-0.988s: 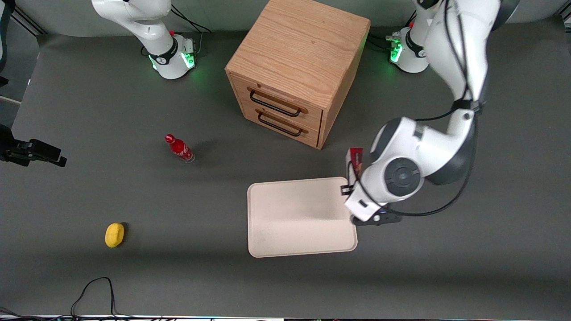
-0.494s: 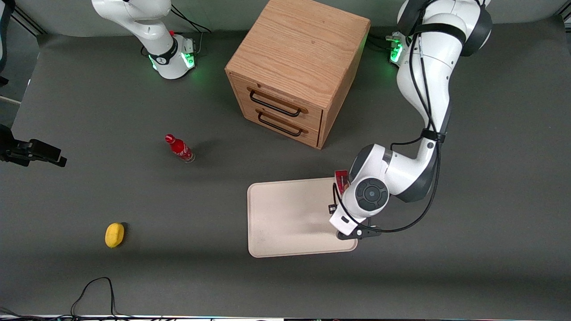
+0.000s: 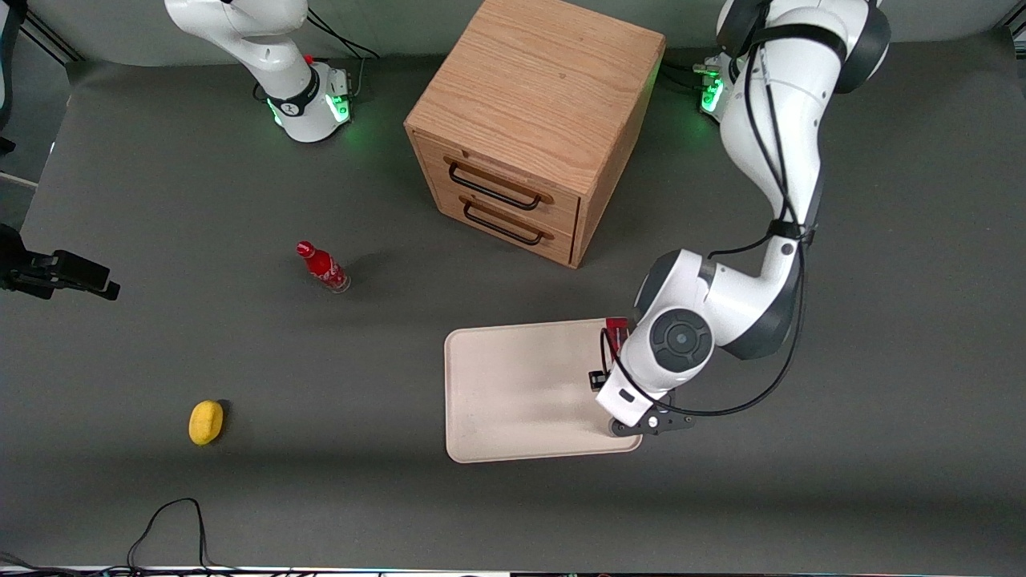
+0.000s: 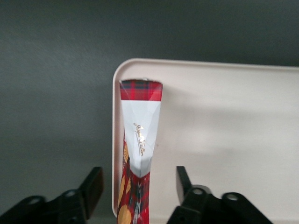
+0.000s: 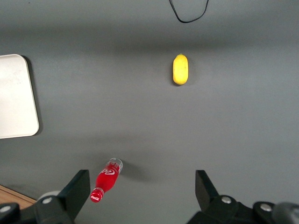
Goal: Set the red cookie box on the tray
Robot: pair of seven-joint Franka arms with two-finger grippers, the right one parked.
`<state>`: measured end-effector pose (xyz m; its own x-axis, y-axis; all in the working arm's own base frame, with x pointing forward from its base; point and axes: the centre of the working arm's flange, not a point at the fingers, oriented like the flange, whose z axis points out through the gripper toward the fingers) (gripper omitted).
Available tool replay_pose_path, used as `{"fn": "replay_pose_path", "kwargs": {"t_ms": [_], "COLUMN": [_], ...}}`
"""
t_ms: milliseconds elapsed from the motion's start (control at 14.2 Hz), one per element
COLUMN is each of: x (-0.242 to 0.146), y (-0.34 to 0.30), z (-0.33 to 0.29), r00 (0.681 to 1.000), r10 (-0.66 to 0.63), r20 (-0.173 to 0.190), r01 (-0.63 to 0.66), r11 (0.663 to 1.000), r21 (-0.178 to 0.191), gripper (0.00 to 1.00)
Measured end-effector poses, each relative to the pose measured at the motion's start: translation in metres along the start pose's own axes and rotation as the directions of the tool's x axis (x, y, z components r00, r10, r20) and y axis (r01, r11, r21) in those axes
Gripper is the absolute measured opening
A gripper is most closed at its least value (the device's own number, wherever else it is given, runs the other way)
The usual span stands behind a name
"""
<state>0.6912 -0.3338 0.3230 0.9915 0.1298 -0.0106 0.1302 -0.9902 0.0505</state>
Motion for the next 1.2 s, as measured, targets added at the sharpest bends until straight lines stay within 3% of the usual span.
{"fn": "replay_pose_path", "kwargs": {"t_ms": [141,212,494,776,988,1200], "x": [0.008,0.011,-0.007,-0.057,-0.092,-0.110], "y": [-0.031,-0.058,-0.188,-0.299,-0.330,-0.337], "z": [-0.050,-0.077,-0.173,-0.238,-0.273,-0.284], "r00": [0.999,0.998,0.999,0.995,0.987,0.985], "r10": [0.031,0.051,0.014,0.077,0.144,0.157], "r20": [-0.031,-0.036,-0.031,-0.057,-0.078,-0.067], "r01": [-0.031,-0.051,-0.014,-0.072,-0.135,-0.149], "r11": [0.999,0.999,1.000,0.994,0.985,0.983], "r21": [-0.007,-0.008,0.007,0.080,0.103,0.107], "gripper": [0.98,1.00,1.00,1.00,1.00,1.00]}}
